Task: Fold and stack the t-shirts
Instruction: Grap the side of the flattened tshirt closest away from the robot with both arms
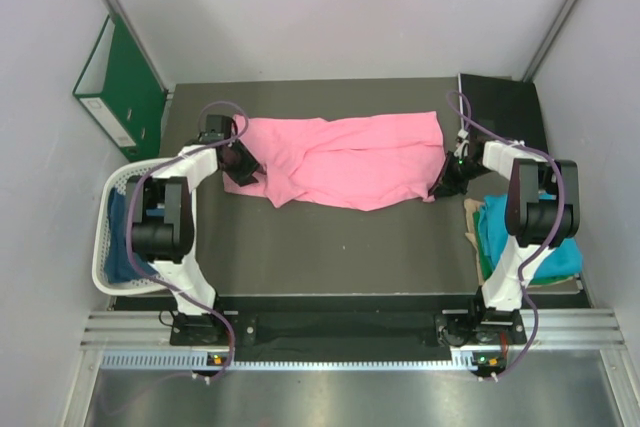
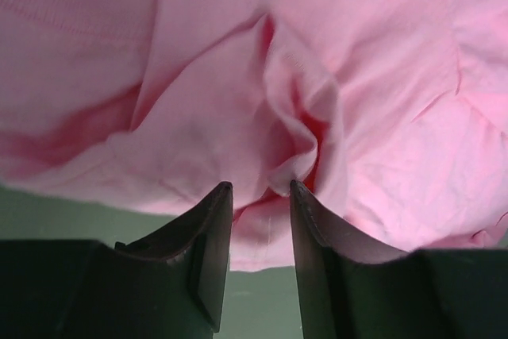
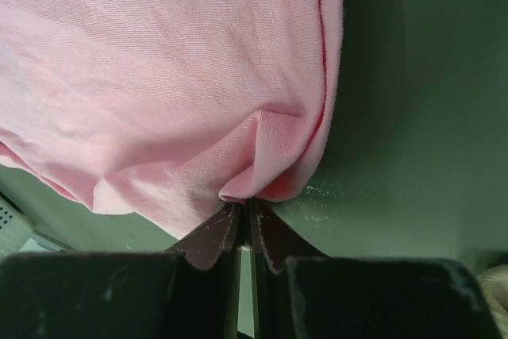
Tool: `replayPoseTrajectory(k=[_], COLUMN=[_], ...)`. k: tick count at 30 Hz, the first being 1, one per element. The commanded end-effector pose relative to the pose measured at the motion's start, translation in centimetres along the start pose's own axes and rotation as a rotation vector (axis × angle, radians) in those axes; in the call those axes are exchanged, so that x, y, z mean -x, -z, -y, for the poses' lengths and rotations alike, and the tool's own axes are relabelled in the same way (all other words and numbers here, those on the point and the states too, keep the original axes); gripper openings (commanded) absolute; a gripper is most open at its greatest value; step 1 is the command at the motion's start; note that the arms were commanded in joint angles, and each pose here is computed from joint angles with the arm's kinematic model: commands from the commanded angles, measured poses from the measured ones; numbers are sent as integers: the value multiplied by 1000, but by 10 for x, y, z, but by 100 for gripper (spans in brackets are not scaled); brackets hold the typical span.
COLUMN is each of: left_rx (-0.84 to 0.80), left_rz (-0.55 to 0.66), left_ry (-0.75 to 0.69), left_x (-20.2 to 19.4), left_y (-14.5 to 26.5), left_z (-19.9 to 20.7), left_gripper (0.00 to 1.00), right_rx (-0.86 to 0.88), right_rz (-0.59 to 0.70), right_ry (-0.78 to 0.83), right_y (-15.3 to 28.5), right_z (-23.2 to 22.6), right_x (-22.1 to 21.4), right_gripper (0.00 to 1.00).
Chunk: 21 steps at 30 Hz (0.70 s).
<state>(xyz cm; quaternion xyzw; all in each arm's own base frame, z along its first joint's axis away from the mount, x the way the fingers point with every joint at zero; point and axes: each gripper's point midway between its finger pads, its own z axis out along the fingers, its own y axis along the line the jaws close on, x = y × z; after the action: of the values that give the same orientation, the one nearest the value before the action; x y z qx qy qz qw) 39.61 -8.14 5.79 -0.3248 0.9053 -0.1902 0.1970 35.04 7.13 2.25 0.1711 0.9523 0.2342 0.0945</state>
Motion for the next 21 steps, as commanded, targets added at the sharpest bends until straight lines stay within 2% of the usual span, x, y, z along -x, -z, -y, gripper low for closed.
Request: replayPoseTrajectory(k=[1,12,14,17,21], left_rx=[-101,-111,-105,-84,-84], left_rz=[81,54,59,85,133], left_ry=[-16,-15,-22,-24,-16], left_x=[37,44,44,46,56], left_y=[-1,-16,-13,-6,10], left_z=[36,45,44,39,37], left_gripper=[39,32,37,40,40], right_rx=[17,13,13,15,19], right_rz=[19,21,23,18,17], right_ry=[15,5,8,4,1], right_y=[2,-1,-2,-3,-3], right_z=[-5,-6,-6,-6,-7], right_x=[7,16,18,19,20], right_gripper=[5,5,6,6,6])
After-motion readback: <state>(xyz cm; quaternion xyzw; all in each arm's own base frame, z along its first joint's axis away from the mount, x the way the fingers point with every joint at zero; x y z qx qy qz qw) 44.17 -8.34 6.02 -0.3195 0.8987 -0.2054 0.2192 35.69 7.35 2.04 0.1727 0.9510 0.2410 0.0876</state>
